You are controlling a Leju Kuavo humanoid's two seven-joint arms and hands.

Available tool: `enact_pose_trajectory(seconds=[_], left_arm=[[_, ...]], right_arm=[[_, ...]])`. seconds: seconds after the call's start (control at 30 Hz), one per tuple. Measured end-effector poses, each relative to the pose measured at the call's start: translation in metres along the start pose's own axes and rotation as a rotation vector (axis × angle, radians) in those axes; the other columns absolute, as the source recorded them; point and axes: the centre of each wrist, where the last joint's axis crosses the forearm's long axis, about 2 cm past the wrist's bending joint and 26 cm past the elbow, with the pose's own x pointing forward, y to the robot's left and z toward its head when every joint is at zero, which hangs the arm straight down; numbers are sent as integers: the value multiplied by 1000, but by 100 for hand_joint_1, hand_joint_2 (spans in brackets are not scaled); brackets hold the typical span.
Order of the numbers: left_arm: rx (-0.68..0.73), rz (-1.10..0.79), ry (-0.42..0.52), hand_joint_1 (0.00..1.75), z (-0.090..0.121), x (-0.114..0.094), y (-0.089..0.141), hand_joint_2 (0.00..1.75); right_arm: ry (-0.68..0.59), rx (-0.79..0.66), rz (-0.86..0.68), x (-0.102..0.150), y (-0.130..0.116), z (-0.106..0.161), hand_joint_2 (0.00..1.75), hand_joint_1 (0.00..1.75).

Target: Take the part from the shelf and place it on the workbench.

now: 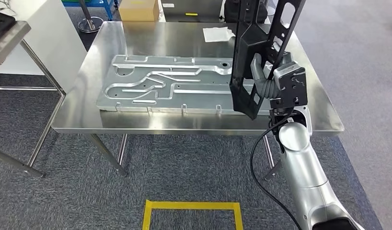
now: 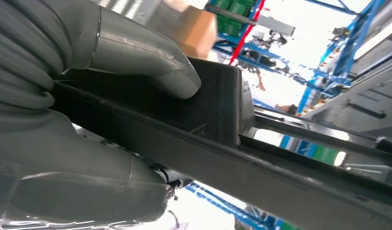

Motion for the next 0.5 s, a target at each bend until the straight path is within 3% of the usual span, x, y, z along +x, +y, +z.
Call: enact_pose_trajectory(seconds=[0.5], left_arm=[[-28, 10, -10, 0, 0, 3, -7, 0]], right_arm=[[1, -16, 33, 1, -6, 11, 175, 175]])
